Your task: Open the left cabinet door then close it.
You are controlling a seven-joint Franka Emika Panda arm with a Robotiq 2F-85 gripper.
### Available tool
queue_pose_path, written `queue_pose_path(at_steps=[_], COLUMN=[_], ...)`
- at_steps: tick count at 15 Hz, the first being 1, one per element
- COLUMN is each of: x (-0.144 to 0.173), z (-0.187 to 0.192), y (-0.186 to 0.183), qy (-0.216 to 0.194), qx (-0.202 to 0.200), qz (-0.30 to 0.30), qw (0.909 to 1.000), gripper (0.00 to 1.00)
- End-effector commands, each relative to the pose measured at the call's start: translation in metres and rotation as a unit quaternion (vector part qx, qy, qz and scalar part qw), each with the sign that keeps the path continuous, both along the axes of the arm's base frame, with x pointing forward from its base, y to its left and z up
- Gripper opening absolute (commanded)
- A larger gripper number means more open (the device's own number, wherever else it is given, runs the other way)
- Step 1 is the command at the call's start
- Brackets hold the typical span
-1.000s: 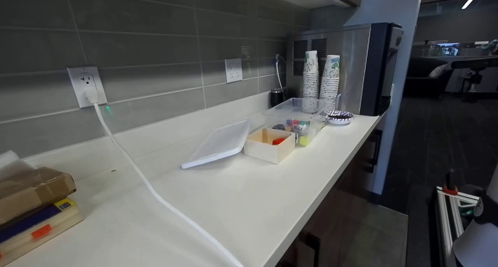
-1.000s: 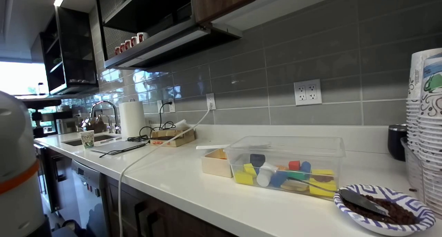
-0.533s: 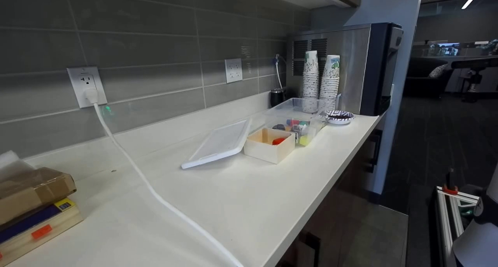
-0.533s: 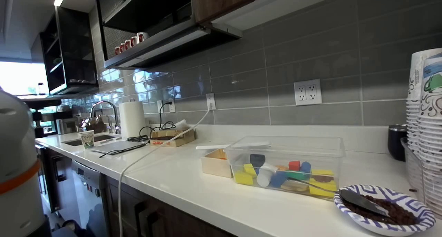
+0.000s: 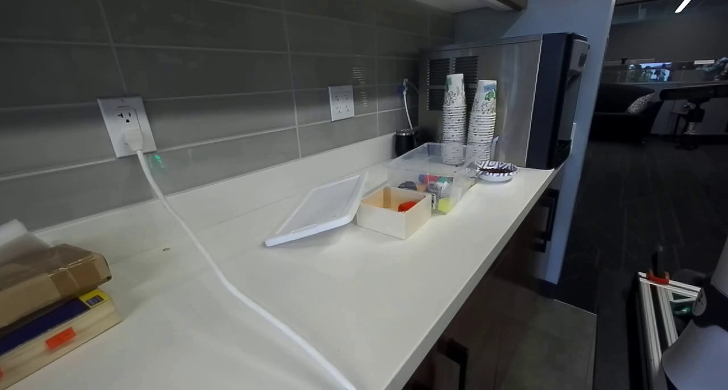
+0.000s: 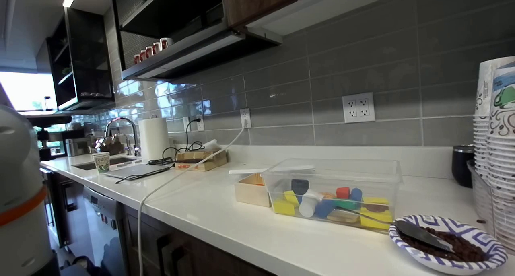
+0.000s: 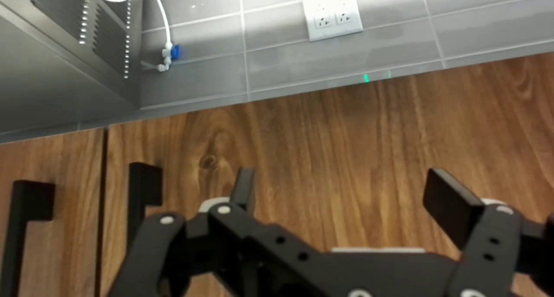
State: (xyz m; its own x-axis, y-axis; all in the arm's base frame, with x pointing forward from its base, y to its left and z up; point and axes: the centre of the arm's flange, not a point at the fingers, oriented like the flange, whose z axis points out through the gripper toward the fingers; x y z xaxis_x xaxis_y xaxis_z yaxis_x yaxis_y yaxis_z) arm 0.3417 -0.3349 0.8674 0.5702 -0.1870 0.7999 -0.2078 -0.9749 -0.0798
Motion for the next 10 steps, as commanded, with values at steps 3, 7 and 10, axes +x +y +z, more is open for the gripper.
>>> queue_pose_path(at_steps=[3, 7, 10], x=[0.000, 0.011, 0.026], z=[0.034, 0.041, 0.036], y=[-0.041, -0.060, -0.072], qy=[-0.045, -0.053, -0.048], qx=[-0.042, -0.068, -0.081], qz=[-0.082, -0.120, -0.138], qw=[0.9948, 0.9890, 0.9859], gripper=[1.00, 1.00, 1.00])
